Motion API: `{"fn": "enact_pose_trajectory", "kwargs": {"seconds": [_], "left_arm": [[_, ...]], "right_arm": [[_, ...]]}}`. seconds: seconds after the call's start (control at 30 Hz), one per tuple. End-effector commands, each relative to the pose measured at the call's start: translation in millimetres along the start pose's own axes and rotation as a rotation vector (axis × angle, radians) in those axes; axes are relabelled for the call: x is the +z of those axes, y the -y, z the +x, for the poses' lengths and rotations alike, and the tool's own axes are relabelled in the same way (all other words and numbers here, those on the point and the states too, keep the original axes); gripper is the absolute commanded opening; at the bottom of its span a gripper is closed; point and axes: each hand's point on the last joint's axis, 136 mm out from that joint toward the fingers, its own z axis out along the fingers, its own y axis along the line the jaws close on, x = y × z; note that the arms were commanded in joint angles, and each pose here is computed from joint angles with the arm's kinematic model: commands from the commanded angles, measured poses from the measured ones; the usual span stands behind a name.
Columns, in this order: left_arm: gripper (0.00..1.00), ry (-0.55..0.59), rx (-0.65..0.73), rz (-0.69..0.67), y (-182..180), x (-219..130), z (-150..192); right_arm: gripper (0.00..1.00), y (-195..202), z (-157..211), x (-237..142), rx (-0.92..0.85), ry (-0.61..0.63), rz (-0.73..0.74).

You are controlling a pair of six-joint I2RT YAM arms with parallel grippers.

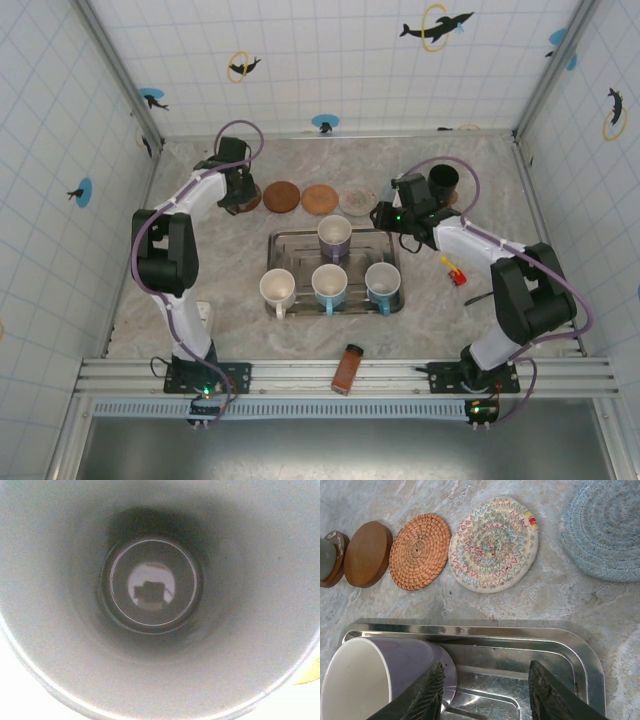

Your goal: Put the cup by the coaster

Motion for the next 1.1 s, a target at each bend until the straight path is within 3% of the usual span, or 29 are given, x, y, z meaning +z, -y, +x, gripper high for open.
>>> {"fn": "enact_pose_trajectory", "kwargs": {"seconds": [0.0, 0.4, 0.7, 1.07], "left_arm": [[0.06, 0.046, -0.002, 0.005, -1.3, -6.6, -14.3], [0.21, 0.048, 0.002, 0.0, -1.5, -7.9, -15.3], [0.38, 0.047, 0.004, 0.001, -2.6, -15.0, -16.0], [0.5, 0.169, -0.008, 0.035, -6.3, -77.2, -31.5]], "right_arm": [[0.48, -10.0, -8.6, 0.0, -0.01, 0.013, -0.019], [0.48, -9.7, -7.8, 0.0, -0.012, 0.009, -0.018], [0.48, -9.8, -7.4, -0.2, -0.011, 0.006, -0.018], [0.48, -14.7, -7.6, -5.9, -0.031, 0.005, -0.005]]}}
